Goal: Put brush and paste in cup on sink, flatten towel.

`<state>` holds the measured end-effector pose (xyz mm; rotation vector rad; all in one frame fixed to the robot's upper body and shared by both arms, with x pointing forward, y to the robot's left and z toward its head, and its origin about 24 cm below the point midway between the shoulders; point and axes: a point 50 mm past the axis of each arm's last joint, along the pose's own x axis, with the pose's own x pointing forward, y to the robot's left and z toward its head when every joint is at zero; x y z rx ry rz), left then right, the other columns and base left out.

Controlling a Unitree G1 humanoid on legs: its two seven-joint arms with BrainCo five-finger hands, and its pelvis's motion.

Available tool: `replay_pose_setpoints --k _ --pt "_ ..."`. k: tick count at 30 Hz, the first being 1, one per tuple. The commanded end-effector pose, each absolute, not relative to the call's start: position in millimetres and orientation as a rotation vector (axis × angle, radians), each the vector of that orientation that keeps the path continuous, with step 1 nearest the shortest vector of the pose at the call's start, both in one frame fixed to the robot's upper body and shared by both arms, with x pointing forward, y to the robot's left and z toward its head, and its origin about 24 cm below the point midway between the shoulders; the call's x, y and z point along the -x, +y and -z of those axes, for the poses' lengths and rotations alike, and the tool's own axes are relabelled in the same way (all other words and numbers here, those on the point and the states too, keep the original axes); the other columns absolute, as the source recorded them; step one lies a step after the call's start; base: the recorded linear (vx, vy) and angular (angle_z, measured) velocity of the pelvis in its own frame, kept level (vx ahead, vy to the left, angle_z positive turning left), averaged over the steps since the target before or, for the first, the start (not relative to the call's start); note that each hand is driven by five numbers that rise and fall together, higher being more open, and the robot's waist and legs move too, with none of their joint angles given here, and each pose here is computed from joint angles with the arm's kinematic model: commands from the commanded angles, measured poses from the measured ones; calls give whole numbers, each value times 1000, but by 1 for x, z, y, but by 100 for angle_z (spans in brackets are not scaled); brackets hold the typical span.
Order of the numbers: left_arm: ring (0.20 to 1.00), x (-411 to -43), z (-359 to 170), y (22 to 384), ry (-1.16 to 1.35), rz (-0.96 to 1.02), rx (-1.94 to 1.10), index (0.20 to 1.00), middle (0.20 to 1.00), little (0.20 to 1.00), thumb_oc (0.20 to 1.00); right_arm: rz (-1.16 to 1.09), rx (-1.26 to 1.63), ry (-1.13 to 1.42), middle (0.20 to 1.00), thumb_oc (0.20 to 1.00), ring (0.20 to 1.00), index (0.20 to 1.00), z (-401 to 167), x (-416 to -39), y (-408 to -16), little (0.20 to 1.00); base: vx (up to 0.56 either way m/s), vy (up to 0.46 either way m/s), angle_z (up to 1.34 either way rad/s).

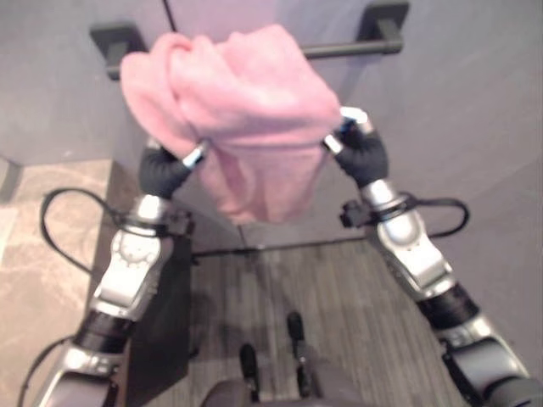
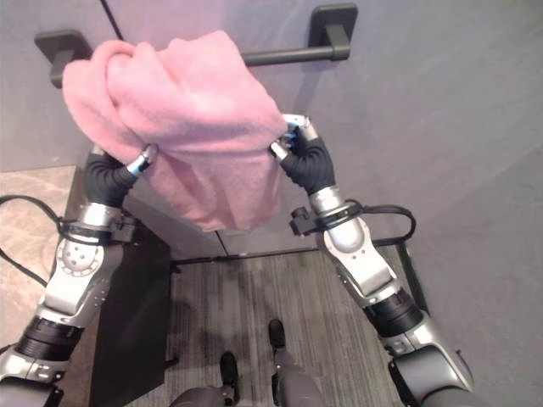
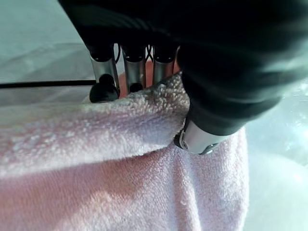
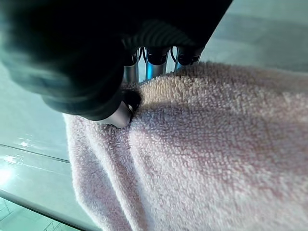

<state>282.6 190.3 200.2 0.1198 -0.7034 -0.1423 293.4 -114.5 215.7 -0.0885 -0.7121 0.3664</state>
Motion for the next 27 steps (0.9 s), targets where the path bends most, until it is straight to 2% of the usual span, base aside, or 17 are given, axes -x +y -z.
replay_pose_setpoints --k 1,4,5,7,10,11,13,15,16,17,19,20,22,24,27 --pt "200 -283 -221 220 -773 -12 -179 200 200 200 200 -271 31 -877 200 200 200 200 -249 -289 -130 200 0 0 0" --pt "200 -283 -222 220 -776 -3 -229 200 200 200 200 -268 23 -852 200 200 200 200 -245 -292 -132 200 0 0 0" --pt "200 -287 -207 219 -709 -14 -175 200 200 200 200 -255 84 -799 200 200 200 200 -237 -299 -131 200 0 0 0" --pt "200 -289 -214 221 -723 -18 -305 200 200 200 200 -255 82 -757 200 200 200 200 -232 -303 -132 200 -6 -2 2" --pt "200 -286 -215 223 -728 -21 -237 200 200 200 200 -279 79 -781 200 200 200 200 -239 -298 -134 200 0 0 0" --pt "200 -296 -198 218 -632 -3 -291 200 200 200 200 -218 146 -712 200 200 200 200 -225 -309 -140 200 0 0 0" --pt "200 -295 -216 215 -702 17 -367 200 200 200 200 -219 146 -733 200 200 200 200 -233 -309 -140 200 -9 -2 4" --pt "200 -294 -211 217 -691 -5 -279 200 200 200 200 -224 106 -738 200 200 200 200 -233 -306 -140 200 0 0 0" --pt "200 -302 -193 220 -606 -58 -224 200 200 200 200 -170 145 -698 200 200 200 200 -224 -311 -145 200 0 0 0" --pt "200 -300 -208 214 -669 -22 -374 200 200 200 200 -167 124 -698 200 200 200 200 -224 -311 -146 200 1 3 3" --pt "200 -297 -215 214 -705 -16 -352 200 200 200 200 -163 108 -734 200 200 200 200 -231 -307 -148 200 8 -4 2" --pt "200 -301 -200 214 -644 -55 -256 200 200 200 200 -78 122 -726 200 200 200 200 -225 -311 -154 200 0 0 0" --pt "200 -302 -208 209 -678 -34 -369 200 200 200 200 -72 139 -726 200 200 200 200 -225 -311 -154 200 0 0 0" --pt "200 -300 -210 207 -706 -48 -253 200 200 200 200 -53 133 -766 200 200 200 200 -232 -308 -155 200 0 0 0" --pt "200 -302 -219 201 -739 -32 -357 200 200 200 200 -52 137 -759 200 200 200 200 -231 -307 -158 200 10 -5 0"
